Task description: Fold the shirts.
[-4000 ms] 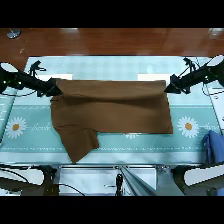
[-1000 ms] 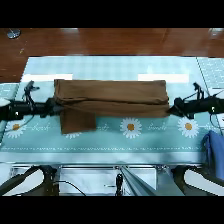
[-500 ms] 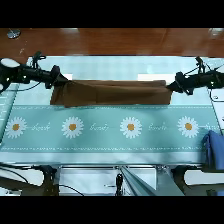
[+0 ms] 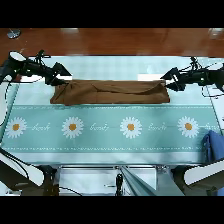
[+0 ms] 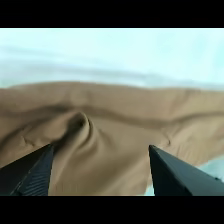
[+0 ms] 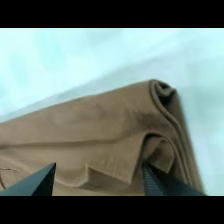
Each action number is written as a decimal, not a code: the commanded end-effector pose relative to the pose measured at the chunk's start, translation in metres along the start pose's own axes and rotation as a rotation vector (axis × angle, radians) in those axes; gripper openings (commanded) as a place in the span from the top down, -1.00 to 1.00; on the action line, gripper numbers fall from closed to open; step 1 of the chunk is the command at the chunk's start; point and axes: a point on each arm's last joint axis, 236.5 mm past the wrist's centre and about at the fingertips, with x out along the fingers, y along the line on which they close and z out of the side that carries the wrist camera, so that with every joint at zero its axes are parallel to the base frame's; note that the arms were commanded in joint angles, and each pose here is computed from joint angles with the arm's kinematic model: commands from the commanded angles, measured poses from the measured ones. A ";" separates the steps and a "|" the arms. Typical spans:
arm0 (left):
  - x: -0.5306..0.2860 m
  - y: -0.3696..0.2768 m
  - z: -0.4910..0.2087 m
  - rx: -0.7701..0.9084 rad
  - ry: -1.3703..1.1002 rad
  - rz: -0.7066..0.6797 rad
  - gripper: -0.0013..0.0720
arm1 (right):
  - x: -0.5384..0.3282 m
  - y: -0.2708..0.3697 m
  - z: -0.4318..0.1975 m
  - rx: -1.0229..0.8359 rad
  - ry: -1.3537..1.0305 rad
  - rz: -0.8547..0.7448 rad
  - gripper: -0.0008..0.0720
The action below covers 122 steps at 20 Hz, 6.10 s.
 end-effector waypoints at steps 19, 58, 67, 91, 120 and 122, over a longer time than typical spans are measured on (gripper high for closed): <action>-0.022 -0.113 -0.094 0.347 -0.183 -0.003 -0.96 | 0.029 -0.026 -0.051 -0.066 0.266 -0.074 0.73; -0.101 -0.204 -0.066 0.424 -0.146 -0.039 0.90 | -0.117 0.204 -0.232 -0.649 0.059 0.143 0.92; -0.208 -0.163 -0.165 0.483 -0.460 0.005 0.90 | 0.098 0.259 -0.234 -0.692 0.342 0.126 0.92; -0.090 -0.058 -0.212 0.223 -0.317 0.015 0.90 | -0.147 0.106 -0.108 -0.544 -0.257 -0.347 -0.77; -0.064 -0.063 -0.207 0.244 -0.292 0.017 0.90 | -0.031 0.206 -0.162 -0.669 0.144 -0.034 0.92; -0.064 -0.063 -0.207 0.244 -0.292 0.017 0.90 | -0.076 0.233 -0.153 -0.678 0.109 -0.059 0.92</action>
